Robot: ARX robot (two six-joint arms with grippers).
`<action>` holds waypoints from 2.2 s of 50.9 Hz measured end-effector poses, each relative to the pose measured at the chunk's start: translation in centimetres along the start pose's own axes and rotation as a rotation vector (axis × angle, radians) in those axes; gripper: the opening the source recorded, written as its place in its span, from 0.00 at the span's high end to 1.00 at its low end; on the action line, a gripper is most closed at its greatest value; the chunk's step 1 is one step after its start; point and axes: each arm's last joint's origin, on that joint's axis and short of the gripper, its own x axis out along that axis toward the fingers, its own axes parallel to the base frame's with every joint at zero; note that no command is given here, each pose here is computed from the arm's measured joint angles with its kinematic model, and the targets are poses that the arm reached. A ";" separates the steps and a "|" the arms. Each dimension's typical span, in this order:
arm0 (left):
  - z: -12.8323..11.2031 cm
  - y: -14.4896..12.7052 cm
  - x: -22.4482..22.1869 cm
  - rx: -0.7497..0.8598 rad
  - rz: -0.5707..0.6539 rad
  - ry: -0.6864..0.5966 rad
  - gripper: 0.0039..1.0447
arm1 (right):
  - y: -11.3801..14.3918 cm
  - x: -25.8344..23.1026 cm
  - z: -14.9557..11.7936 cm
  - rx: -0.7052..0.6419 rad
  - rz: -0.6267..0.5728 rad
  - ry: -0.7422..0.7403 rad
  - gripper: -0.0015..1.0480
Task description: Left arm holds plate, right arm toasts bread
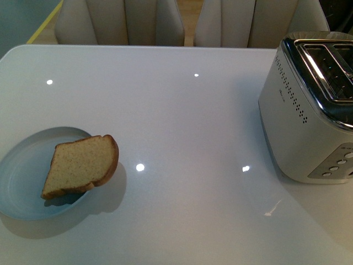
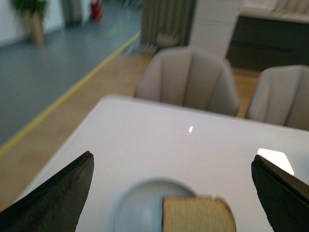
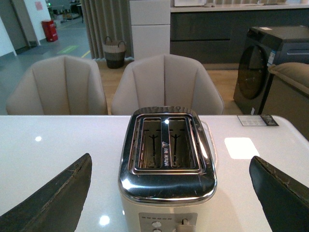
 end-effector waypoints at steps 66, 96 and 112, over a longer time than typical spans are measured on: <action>-13.1 6.1 18.8 -0.244 0.179 0.610 0.07 | 0.0 0.0 0.0 0.000 0.000 0.000 0.09; -17.6 6.8 21.3 -0.174 0.127 0.706 0.07 | 0.0 0.0 0.0 0.000 0.000 0.000 0.09; -18.4 6.4 21.2 -0.122 0.072 0.760 0.07 | 0.0 0.0 0.0 0.000 0.000 0.000 0.09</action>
